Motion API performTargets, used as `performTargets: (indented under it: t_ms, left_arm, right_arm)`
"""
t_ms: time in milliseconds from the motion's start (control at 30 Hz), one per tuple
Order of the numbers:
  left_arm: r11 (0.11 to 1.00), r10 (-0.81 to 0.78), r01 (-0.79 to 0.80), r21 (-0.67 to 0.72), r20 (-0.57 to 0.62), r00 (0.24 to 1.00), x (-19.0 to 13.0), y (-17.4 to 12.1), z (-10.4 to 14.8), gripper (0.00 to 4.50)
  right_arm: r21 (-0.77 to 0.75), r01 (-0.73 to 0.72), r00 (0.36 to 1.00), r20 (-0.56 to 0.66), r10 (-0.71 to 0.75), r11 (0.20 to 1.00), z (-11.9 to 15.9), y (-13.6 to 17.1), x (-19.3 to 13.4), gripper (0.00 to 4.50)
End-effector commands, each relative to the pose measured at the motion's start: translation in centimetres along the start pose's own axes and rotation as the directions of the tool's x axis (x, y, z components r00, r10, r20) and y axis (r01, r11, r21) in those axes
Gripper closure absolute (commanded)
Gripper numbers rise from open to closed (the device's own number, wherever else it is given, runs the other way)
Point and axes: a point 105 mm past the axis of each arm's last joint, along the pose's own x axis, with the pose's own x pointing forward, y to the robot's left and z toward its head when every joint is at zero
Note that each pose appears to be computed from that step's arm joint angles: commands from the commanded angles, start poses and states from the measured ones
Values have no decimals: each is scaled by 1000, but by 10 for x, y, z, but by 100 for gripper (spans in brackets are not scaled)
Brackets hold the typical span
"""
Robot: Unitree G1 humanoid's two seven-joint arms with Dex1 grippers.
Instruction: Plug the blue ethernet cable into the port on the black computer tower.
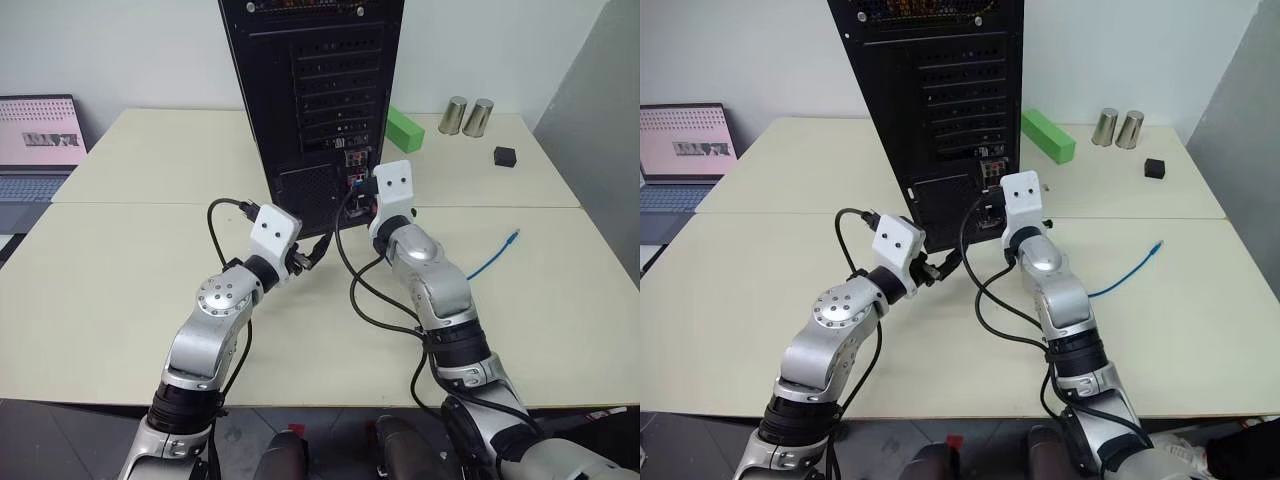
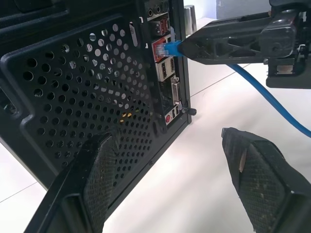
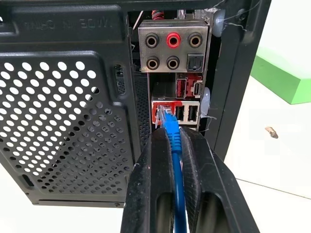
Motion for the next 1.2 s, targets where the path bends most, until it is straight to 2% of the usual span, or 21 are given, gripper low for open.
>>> performTargets:
  t_ms: [33,700,1200]
  left_arm:
    - [1000,15,-16,12,61,998,1,5,20,96]
    - [998,62,-63,31,36,997,-4,17,22,96]
    - [997,68,-69,20,44,997,-2,15,22,96]
  right_arm:
    - [-4,-9,998,55,10,1000,16,7,3,450]
    - [28,-114,988,104,110,993,37,49,9,450]
    - [12,-132,986,107,130,991,38,55,16,450]
